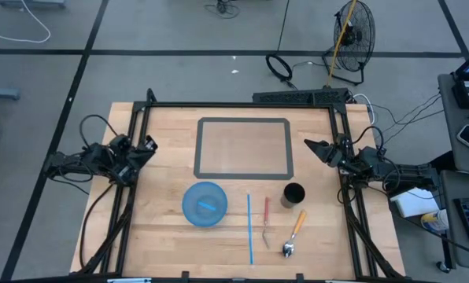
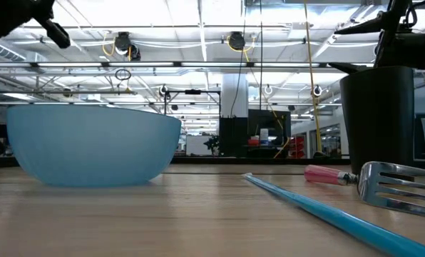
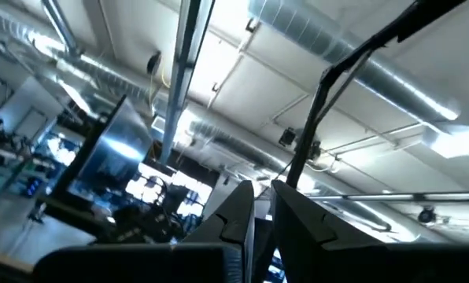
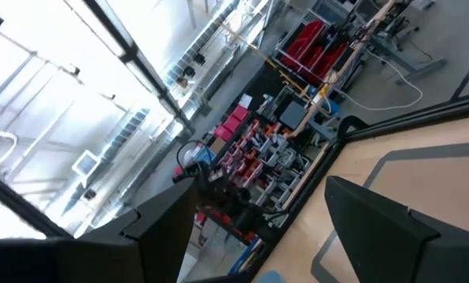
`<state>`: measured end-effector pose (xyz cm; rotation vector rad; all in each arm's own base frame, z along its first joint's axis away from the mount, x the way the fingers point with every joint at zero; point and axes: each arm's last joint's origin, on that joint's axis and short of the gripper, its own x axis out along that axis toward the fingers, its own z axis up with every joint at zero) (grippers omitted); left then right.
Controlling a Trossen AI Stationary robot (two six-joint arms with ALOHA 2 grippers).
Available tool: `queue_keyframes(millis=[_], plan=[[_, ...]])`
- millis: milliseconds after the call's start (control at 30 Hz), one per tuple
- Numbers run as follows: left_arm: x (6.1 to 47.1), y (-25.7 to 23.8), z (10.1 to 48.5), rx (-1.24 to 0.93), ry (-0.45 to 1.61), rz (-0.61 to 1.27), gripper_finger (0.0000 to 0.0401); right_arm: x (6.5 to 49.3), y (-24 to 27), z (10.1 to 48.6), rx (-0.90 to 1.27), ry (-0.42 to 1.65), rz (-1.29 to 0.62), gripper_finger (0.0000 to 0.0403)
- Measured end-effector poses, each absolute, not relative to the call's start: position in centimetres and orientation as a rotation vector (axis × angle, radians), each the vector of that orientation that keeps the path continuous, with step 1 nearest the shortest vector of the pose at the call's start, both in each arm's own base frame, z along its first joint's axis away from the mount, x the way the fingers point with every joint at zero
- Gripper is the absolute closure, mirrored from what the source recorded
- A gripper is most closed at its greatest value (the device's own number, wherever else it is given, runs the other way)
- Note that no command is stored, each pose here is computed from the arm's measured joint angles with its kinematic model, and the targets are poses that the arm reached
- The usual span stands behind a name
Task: Pick & Place Utensil
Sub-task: Put the blue bowl on the left side of the placemat
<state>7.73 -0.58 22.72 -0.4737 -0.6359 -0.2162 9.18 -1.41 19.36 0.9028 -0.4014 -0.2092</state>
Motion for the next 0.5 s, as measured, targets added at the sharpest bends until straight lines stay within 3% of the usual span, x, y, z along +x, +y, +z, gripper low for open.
queue_keyframes(millis=[167,500], plan=[[7.9,-0.37,22.5,-0.488,-0.625,-0.131,0.0352,9.19,-1.4,19.36,0.859,-0.394,-0.214,0.0124],[8.03,-0.36,22.31,-0.548,-0.601,-0.139,0.0352,9.19,-1.4,19.35,0.892,-0.398,-0.208,0.0124]])
